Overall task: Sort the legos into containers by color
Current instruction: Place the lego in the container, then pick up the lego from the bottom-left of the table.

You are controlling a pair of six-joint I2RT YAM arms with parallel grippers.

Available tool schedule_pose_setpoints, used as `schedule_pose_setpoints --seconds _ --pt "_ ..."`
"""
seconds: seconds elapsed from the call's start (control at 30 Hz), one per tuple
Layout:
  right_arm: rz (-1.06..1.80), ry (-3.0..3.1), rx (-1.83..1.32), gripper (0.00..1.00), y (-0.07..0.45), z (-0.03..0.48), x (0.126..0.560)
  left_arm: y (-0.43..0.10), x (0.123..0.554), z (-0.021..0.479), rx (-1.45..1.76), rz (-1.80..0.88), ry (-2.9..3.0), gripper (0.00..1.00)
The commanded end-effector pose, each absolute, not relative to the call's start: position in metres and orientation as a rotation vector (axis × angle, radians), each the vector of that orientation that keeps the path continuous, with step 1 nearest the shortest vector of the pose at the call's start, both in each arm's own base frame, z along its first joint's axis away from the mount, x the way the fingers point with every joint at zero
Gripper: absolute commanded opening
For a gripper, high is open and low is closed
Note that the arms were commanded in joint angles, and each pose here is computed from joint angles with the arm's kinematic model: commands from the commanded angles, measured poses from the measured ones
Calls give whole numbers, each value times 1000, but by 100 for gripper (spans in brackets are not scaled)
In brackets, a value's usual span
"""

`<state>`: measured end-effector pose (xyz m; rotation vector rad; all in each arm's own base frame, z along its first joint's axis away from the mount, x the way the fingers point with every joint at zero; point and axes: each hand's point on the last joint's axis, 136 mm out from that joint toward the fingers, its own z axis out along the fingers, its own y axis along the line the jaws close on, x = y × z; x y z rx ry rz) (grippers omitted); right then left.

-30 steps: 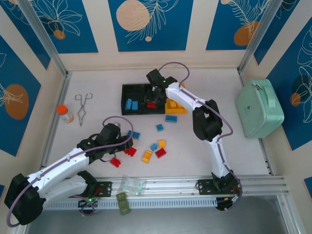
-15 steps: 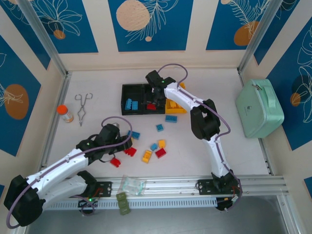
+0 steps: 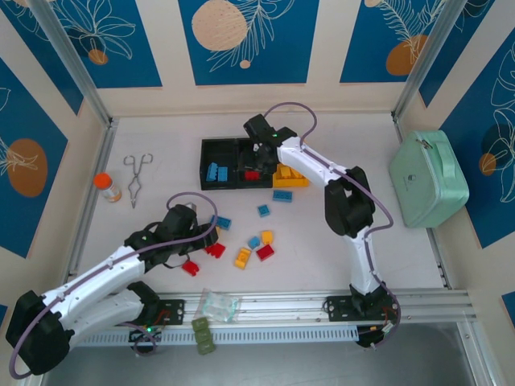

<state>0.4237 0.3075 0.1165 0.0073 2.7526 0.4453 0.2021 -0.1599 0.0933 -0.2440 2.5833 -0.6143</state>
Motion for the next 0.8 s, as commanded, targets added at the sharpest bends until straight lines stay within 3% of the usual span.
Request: schedule_pose_setpoints --seconds 0.0,0.3,0.57,0.77 --pt "512 2671 -53 59 310 154 410 -158 204 96 -232 -588 2599 62" --pt "565 2668 -120 59 287 155 347 -147 200 93 -214 -446 2691 62" --pt "579 2704 -147 59 269 143 291 -106 166 88 -375 -190 2829 64" --pt "733 2686 -243 60 281 138 251 -101 142 72 -571 -253 2870 69"
